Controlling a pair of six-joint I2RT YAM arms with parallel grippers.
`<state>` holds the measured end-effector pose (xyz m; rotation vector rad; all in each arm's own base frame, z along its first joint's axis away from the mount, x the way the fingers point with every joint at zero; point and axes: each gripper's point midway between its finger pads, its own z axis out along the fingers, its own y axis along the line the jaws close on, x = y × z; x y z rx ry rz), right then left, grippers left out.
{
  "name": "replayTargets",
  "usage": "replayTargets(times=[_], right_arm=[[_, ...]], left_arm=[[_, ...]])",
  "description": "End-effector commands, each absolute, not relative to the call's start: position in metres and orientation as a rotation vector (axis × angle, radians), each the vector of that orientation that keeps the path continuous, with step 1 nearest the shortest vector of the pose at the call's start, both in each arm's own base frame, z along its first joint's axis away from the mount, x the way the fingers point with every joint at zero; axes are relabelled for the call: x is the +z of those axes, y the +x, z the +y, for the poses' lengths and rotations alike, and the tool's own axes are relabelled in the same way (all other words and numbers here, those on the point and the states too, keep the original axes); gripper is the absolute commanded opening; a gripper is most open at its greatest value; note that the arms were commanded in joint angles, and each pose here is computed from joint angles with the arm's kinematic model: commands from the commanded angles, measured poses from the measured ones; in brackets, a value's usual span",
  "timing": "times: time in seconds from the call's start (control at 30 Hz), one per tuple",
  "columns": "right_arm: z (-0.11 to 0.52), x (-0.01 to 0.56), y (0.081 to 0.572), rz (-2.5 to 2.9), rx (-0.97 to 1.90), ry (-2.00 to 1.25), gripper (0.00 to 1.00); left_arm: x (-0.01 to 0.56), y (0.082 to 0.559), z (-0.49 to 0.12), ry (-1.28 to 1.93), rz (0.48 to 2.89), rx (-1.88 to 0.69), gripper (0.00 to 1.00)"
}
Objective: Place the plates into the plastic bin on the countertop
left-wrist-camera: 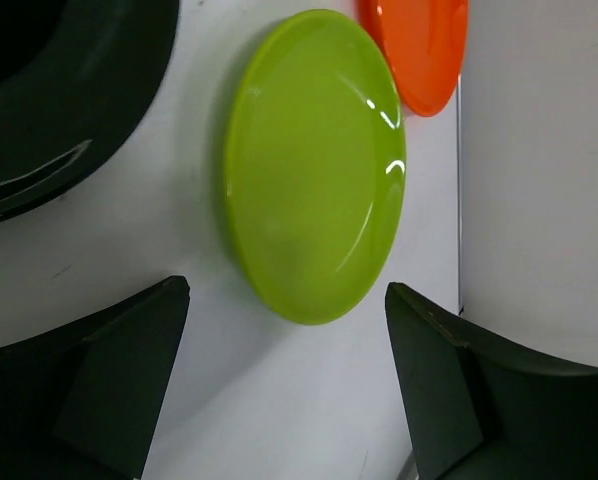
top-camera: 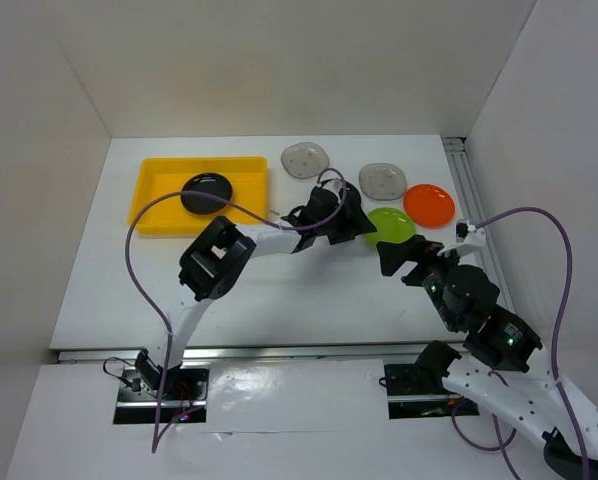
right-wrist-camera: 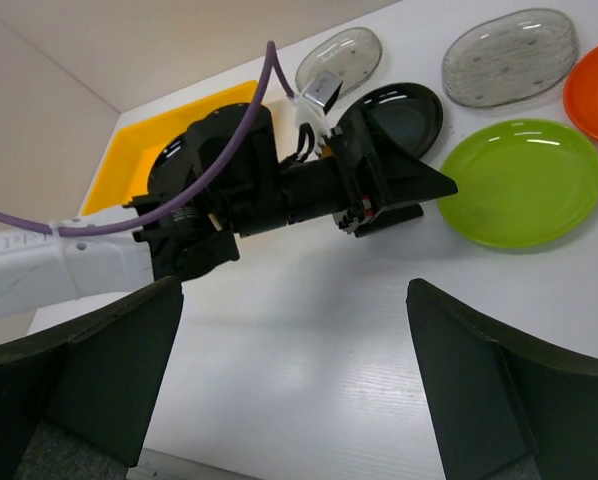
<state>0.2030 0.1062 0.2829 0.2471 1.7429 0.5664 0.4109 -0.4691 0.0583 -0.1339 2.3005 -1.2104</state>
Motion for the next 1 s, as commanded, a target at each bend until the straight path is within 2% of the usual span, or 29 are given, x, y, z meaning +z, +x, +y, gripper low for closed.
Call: replayTargets(times=[0.0,0.13,0.23,0.3,0.33,0.43,0.47,0.6,0.77,0.8,0.9,0.93,0.97], right_arm=[[0.092,0.307,0.199,1.694,0.561,0.296,1.00],[0.090,0.311,0.197,1.693,0.562,0.297,1.00],[0.090,0.319,0.192,1.673,0.602,0.299,1.00],[0.088,0.325,0.190,1.657,0.614,0.304,1.00],[0.087,0.326,0.189,1.659,0.613,0.304,1.00],[0.085,0.333,0.185,1.645,0.639,0.309,1.00],[0.084,0.336,0.183,1.644,0.640,0.310,1.00],[0.084,0.345,0.178,1.628,0.674,0.299,1.00],[0.084,0.347,0.176,1.631,0.682,0.291,1.00],[0.084,0.347,0.176,1.631,0.682,0.291,1.00],[0.086,0.341,0.178,1.640,0.683,0.296,1.00],[0.087,0.337,0.179,1.648,0.677,0.293,1.00],[0.090,0.336,0.179,1.651,0.685,0.285,1.00]], left_arm=[[0.034,0.417,-0.476,-0.198,2.338,-1.166,0.93],[0.016,0.414,-0.483,-0.218,2.365,-1.120,0.89],[0.011,0.409,-0.489,-0.219,2.385,-1.078,0.70],[0.004,0.410,-0.487,-0.244,2.391,-1.065,0.65],[0.001,0.411,-0.484,-0.255,2.398,-1.042,0.39],[-0.010,0.405,-0.479,-0.292,2.428,-1.030,0.19],[-0.006,0.406,-0.479,-0.321,2.414,-1.041,0.00],[0.021,0.400,-0.479,-0.296,2.372,-1.067,0.00],[0.086,0.376,-0.466,-0.257,2.315,-1.108,0.00],[0.123,0.373,-0.461,-0.244,2.252,-1.141,0.00],[0.153,0.364,-0.441,-0.228,2.209,-1.153,0.00],[0.183,0.363,-0.431,-0.222,2.161,-1.173,0.00],[0.183,0.359,-0.422,-0.222,2.174,-1.131,0.00]])
